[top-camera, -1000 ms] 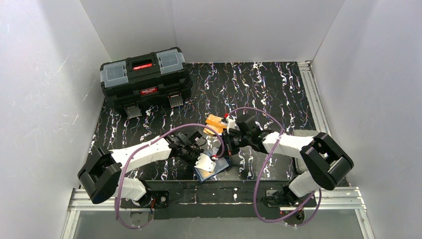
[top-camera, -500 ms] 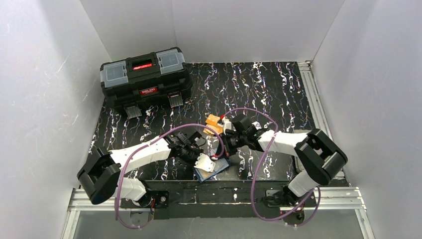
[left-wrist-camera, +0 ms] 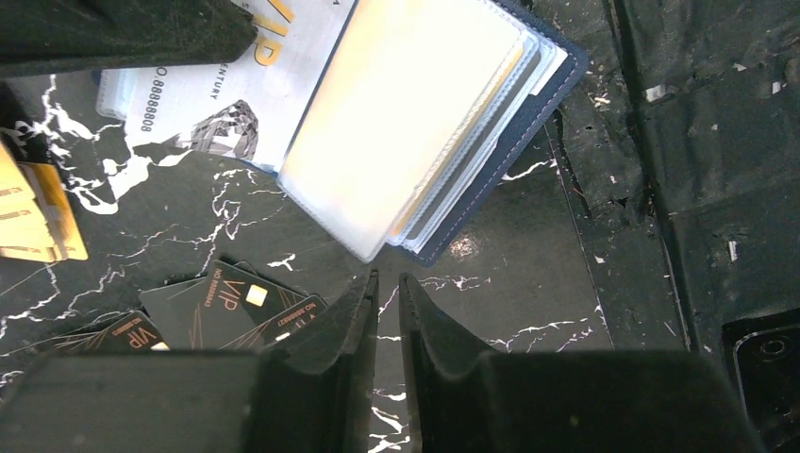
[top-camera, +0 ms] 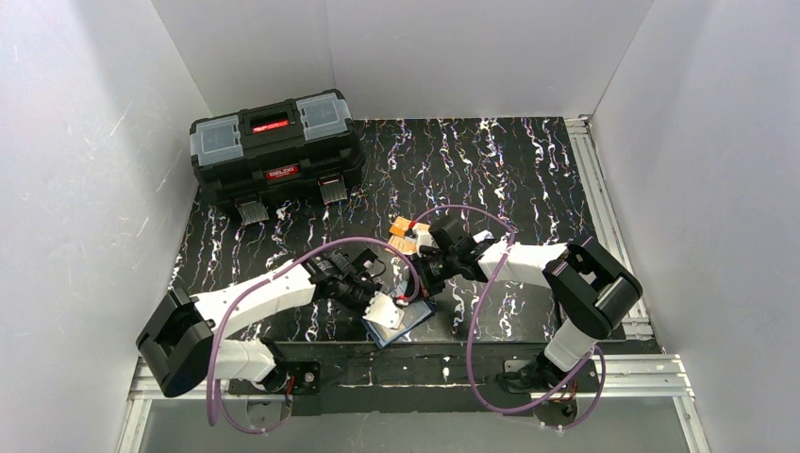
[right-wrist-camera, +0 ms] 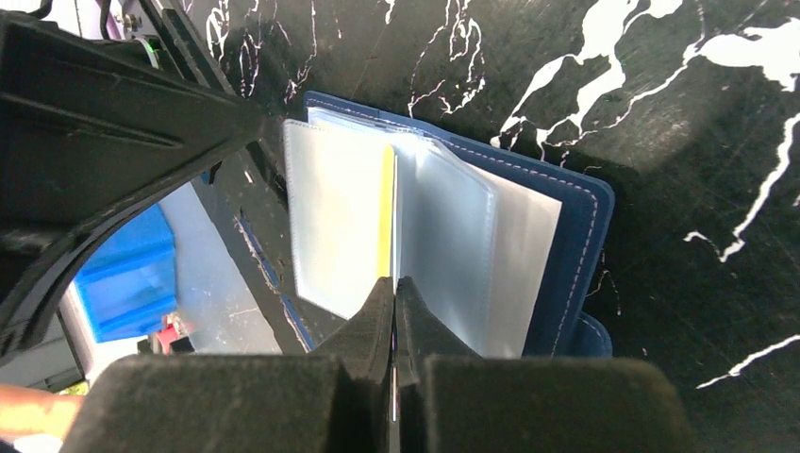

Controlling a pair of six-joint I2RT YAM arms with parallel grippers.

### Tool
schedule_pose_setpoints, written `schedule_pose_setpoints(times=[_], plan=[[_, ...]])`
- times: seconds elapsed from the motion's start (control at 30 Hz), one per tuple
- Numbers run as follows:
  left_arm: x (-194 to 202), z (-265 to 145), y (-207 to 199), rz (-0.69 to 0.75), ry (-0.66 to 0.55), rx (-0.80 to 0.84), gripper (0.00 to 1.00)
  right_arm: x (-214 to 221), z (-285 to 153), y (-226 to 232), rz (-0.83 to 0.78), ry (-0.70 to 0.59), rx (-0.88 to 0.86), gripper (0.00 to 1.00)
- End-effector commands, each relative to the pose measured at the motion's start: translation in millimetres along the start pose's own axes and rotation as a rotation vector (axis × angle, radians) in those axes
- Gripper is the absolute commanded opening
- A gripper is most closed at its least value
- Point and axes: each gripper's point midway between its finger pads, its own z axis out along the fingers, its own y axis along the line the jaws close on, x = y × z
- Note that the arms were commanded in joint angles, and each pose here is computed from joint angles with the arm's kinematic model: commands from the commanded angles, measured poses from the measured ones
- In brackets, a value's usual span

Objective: Put the credit cards into the card holder
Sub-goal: Insert the credit card into the card holder.

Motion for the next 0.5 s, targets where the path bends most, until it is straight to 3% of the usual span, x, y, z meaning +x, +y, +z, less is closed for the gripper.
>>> schedule_pose_setpoints(times=[0.0,0.13,0.47], plan=[[-14.6,-11.2,3.9,0.054,-0.077,-0.041,0.13,-12.9,-6.9,11.5,-0.054,-0.032,-0.001,0.01],[-25.9,-17.3,12.2,0.1,-0.129,-0.093,0.11,-14.6,-9.1,16.8,-0.067,-0.03,-0.014,0.01],[-35.3,7.8,0.4,0.096,-0.205,0.025,0.14,-11.3,-4.3,14.8,-0.059,-0.009,-0.019,0.01]])
